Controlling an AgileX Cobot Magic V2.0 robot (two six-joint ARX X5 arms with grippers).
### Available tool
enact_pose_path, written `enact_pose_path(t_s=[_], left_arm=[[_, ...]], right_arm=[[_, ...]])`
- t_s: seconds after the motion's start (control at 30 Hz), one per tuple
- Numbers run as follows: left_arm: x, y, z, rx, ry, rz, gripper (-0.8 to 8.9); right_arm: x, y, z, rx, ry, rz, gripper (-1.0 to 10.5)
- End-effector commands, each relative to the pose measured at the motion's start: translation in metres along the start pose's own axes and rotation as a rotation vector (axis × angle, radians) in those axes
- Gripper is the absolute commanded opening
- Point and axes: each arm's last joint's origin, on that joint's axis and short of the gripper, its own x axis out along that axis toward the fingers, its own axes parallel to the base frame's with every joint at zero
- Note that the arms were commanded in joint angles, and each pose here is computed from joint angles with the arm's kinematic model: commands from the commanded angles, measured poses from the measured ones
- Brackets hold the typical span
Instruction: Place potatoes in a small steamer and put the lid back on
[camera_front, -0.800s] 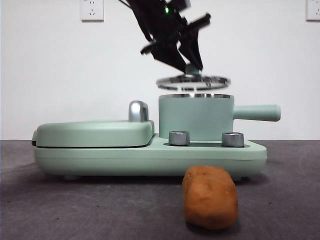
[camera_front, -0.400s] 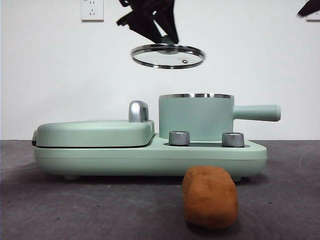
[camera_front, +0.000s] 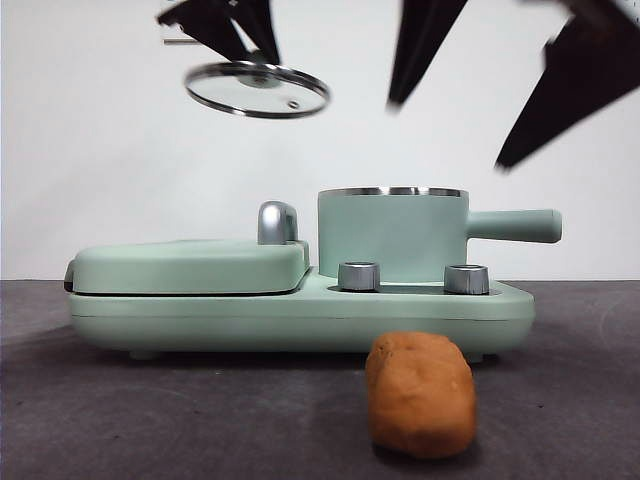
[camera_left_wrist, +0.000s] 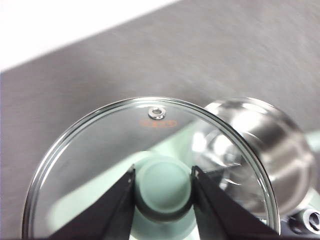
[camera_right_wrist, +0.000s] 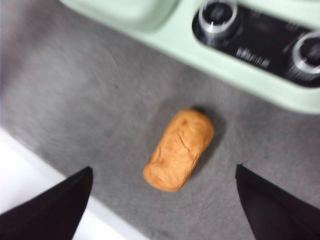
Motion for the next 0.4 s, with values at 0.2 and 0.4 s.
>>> enact_pose_path(t_s=[0.2, 0.4], left_arm=[[-0.026, 0.031, 0.006, -0.063, -0.070, 0.070, 0.87], [-0.031, 0.049, 0.003, -0.097, -0.074, 0.084, 0.81]], right_arm=[[0.065, 0.011, 0.009, 0.004, 0.135, -0.117, 4.6], [0.114, 0.004, 0.009, 0.019, 0.249, -0.162, 4.6]])
